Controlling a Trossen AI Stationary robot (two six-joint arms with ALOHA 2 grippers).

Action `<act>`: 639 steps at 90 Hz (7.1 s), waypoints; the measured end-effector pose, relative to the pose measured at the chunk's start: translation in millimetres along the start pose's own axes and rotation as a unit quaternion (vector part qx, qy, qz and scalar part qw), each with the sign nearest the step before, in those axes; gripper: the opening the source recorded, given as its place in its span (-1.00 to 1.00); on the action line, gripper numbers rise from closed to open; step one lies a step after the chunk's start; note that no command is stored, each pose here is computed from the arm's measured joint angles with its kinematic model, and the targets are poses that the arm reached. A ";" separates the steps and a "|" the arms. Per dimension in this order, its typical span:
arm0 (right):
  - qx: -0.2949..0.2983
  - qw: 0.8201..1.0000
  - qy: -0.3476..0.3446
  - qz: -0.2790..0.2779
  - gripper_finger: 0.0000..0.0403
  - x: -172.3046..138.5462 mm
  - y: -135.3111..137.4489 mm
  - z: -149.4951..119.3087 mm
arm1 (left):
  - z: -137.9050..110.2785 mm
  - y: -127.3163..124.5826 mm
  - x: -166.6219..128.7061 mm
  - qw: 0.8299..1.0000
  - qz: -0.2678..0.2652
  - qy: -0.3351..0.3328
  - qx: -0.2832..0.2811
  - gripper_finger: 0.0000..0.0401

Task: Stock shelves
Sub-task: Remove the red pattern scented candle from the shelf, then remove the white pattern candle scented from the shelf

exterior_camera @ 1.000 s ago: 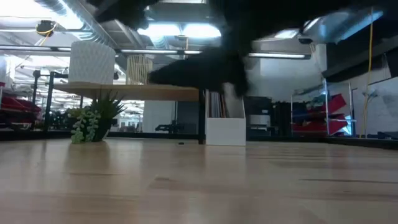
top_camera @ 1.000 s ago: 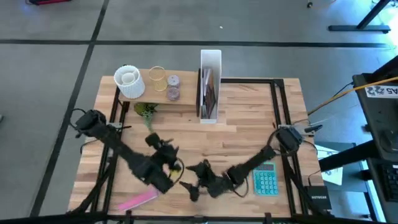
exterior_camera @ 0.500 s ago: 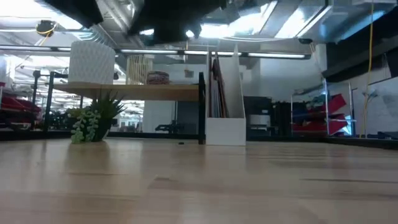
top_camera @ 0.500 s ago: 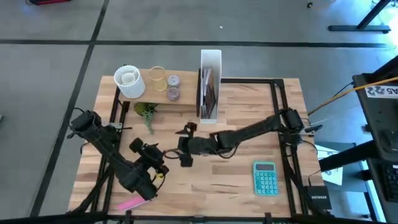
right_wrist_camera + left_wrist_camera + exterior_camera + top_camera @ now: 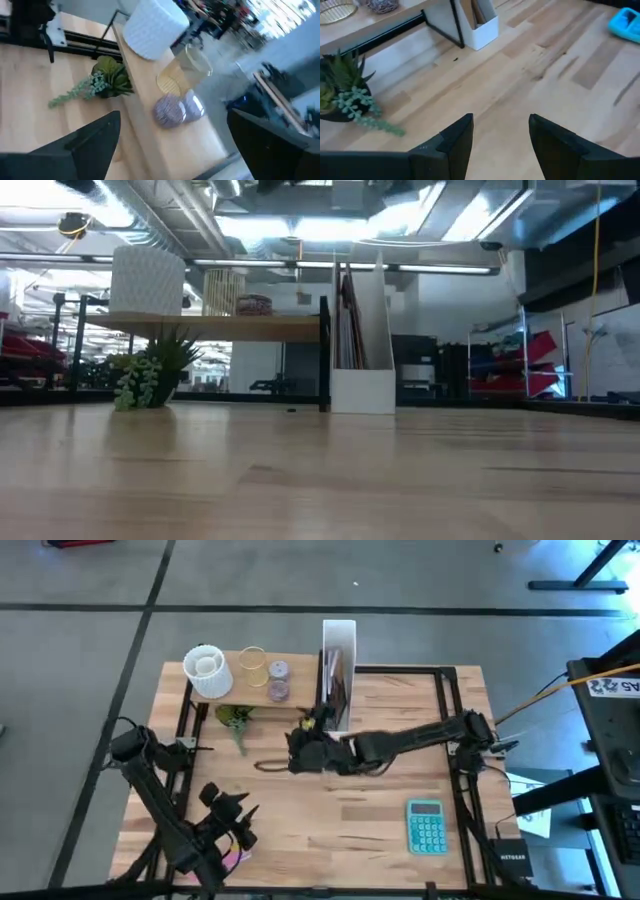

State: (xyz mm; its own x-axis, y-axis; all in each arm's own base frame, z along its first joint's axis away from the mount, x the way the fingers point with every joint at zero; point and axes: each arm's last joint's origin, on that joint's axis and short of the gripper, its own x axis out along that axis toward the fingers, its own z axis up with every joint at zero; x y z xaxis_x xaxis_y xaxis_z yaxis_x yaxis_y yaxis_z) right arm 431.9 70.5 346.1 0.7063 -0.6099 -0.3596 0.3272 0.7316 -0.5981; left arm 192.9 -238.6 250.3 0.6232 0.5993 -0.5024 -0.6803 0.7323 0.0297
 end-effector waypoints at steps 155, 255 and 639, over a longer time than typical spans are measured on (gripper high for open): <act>0.225 0.953 0.055 0.198 0.74 179.1 -92.5 -111.2 | -6.0 -12.9 12.1 1.000 -0.004 -0.007 0.014 -0.13; 0.246 0.948 0.001 0.202 0.71 206.6 -61.8 -130.9 | -5.9 -14.9 12.2 1.000 -0.010 -0.005 0.009 -0.13; -0.042 0.978 -0.046 0.201 -0.04 -89.8 100.2 -115.5 | -55.2 4.9 60.9 0.915 -0.010 0.373 0.152 -0.13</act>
State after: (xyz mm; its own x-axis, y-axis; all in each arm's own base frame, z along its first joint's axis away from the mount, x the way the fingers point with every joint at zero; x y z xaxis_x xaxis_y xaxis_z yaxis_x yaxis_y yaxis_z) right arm 328.7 163.4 235.7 0.8225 -0.2448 -0.5134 -0.0383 0.8768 -0.4793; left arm 206.2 -216.5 172.1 0.1210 0.2806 -0.9522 -0.4619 0.8650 0.1962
